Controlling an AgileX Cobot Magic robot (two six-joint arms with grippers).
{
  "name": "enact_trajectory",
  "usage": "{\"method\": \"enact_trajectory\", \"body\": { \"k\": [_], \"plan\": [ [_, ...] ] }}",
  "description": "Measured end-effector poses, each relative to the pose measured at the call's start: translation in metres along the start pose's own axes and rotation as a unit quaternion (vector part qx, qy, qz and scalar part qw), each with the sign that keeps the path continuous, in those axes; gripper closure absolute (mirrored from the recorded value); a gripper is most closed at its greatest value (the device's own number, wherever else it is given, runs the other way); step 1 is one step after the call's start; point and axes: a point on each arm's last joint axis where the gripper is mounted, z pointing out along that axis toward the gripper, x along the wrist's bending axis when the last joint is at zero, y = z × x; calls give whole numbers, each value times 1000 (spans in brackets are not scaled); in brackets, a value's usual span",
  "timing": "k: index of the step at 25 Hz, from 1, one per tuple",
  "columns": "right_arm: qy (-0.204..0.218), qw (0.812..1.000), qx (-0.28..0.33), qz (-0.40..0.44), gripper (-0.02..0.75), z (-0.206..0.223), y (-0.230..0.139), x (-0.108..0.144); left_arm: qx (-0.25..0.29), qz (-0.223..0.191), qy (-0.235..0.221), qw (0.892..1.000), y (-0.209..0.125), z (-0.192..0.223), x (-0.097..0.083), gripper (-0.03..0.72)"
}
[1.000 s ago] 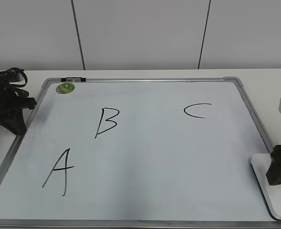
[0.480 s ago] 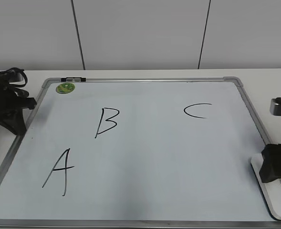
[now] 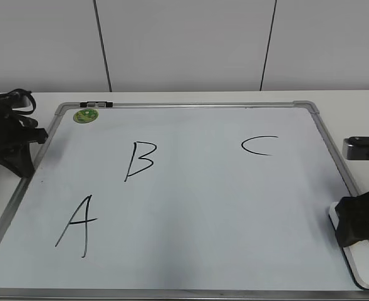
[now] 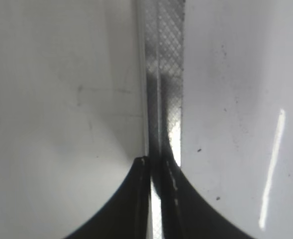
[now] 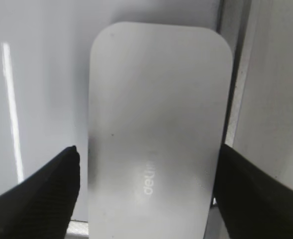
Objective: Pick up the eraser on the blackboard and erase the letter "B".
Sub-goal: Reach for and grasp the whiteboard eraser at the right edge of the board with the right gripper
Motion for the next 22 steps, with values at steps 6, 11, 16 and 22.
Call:
{"method": "enact_trajectory", "body": {
  "k": [6,11,16,22],
  "plan": [
    [-1,1000,1,-3,111,1,2,1,0,0,0,1000,0,0,0,677],
    [-2,1000,10,-3,132,8,3,0,0,0,0,1000,0,0,0,677],
    [-3,1000,11,-4,187,9,3,0,0,0,0,1000,0,0,0,677],
    [-3,1000,10,-4,195,9,3,0,0,0,0,1000,0,0,0,677]
  ]
}}
